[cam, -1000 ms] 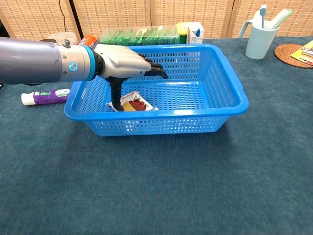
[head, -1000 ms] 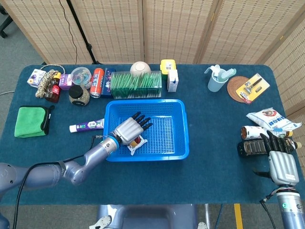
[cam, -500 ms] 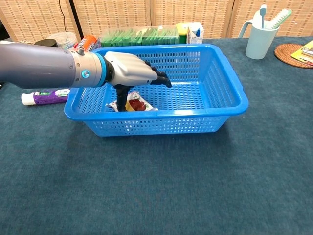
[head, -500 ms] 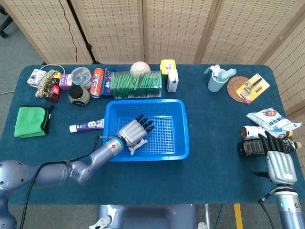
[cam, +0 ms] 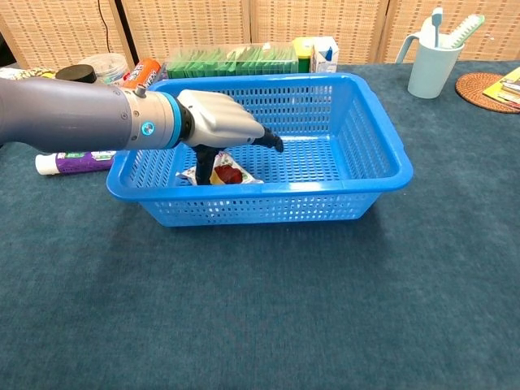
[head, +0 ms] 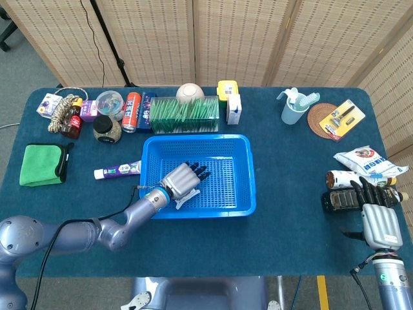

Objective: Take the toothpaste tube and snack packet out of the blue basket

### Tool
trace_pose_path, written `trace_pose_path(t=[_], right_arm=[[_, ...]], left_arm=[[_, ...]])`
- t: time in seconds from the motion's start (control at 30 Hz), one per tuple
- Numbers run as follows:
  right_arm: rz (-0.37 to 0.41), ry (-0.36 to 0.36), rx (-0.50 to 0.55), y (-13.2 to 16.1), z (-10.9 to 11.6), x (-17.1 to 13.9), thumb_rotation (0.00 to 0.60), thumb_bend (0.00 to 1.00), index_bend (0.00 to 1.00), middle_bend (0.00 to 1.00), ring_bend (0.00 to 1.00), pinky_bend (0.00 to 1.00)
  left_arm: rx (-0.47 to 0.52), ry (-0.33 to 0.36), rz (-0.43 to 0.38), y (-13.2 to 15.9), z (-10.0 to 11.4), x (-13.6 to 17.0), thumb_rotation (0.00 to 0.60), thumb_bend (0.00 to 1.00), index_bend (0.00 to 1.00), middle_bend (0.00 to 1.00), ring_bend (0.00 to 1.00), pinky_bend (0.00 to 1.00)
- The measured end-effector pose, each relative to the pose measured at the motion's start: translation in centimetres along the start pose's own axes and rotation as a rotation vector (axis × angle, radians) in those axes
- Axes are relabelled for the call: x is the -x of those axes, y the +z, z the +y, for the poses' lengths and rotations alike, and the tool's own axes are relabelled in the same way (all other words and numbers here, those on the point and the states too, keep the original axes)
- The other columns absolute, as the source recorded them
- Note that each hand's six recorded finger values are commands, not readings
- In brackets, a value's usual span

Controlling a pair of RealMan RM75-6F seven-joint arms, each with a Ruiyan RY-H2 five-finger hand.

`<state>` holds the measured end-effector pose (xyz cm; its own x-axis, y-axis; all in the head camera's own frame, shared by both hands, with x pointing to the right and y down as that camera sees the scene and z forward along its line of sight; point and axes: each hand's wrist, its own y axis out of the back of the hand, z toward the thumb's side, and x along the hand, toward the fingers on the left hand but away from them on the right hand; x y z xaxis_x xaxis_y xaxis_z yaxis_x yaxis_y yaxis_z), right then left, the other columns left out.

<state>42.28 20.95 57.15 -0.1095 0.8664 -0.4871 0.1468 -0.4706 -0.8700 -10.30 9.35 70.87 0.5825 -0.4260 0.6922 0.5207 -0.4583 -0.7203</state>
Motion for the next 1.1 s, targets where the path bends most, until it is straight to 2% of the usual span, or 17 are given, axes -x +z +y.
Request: trace_pose_path(t=[0.2,0.3,0.63,0.83,1.1], right_arm=[[0.0,0.0,0.002,0.0,0.0,0.0,0.6,0.0,0.0,0.0,0.0,0.0],[0.001,0.001,0.002,0.0,0.0,0.0,0.6,0.0,0.0,0.0,0.0,0.0],[0.004,0.0,0.002,0.1,0.0,-0.1,0.6,0.0,0.0,0.0,0.0,0.0],[0.009,0.002,0.003,0.2,0.0,-0.2,0.6,0.0,0.0,0.0,0.0,0.0],[0.022,0.003,0.002,0.4,0.0,-0.3,0.6,0.0,0.0,0.0,0.0,0.0]], left_arm=[[0.003,-0.01,0.014,-0.1,-0.2,0.0,0.6,0.38,0.6,0.57,0.56,0.63],[0.004,0.003,0.022,-0.2,0.2,0.1,0.6,0.45,0.65,0.62,0.59,0.66],[0.031,0.06,0.048,-0.9,1.9,0.7,0.6,0.47,0.66,0.62,0.6,0.66],[0.066,0.12,0.062,-1.8,4.1,1.7,0.6,0.47,0.66,0.62,0.6,0.66],[0.104,0.207,0.089,-3.7,7.2,4.5,0.6,0.47,0.66,0.62,0.6,0.66]])
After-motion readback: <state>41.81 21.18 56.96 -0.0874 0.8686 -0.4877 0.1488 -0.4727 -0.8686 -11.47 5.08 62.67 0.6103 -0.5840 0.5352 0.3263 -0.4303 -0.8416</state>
